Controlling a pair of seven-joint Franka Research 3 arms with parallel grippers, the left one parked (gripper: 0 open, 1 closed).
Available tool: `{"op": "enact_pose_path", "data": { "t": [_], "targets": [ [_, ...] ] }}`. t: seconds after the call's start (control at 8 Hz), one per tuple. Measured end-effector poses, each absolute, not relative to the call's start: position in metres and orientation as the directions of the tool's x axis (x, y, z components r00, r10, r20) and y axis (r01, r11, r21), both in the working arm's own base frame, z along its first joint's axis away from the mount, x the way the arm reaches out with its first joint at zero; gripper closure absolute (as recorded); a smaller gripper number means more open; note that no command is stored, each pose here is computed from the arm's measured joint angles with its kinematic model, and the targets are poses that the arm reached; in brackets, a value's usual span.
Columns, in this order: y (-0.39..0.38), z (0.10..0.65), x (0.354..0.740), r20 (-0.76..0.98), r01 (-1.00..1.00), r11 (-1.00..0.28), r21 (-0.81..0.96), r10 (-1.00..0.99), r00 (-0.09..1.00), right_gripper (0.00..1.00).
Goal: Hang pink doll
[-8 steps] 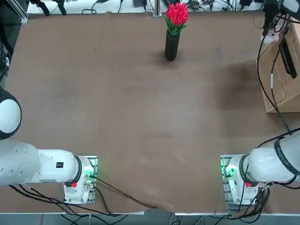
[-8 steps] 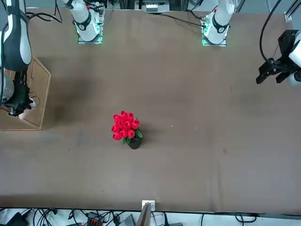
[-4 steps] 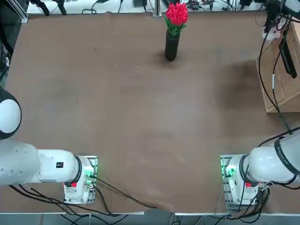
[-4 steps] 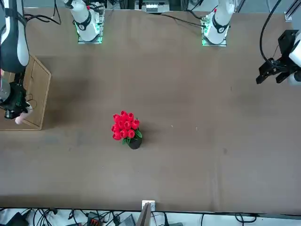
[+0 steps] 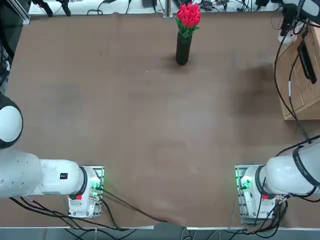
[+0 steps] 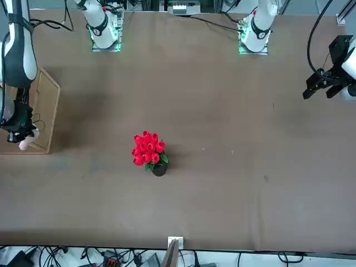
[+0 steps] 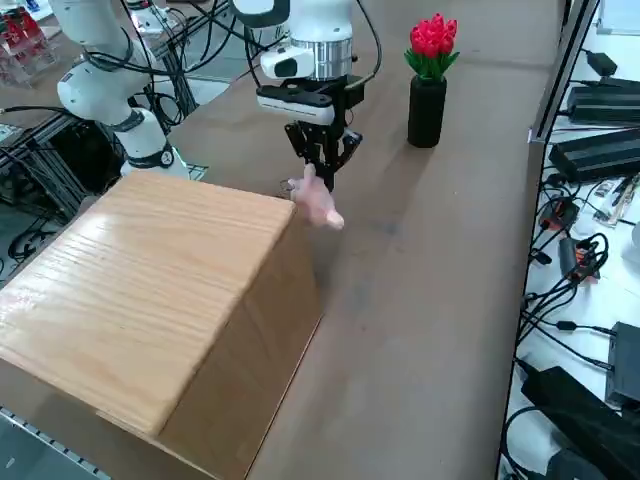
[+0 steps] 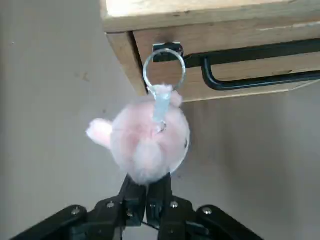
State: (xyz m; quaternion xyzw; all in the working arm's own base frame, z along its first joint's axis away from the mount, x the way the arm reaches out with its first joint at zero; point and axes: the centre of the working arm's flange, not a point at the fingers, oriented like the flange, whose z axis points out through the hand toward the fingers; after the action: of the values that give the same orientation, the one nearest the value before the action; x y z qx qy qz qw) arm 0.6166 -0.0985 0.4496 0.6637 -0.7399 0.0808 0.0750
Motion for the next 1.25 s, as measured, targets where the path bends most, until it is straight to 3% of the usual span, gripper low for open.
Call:
{"op": "enact_pose_path", "data": {
  "t": [1.25],
  "targets": [
    [-0.113, 0.436, 0.597, 0.209, -0.994, 0.105, -0.039, -0.972, -0.111, 0.94]
  ]
}}
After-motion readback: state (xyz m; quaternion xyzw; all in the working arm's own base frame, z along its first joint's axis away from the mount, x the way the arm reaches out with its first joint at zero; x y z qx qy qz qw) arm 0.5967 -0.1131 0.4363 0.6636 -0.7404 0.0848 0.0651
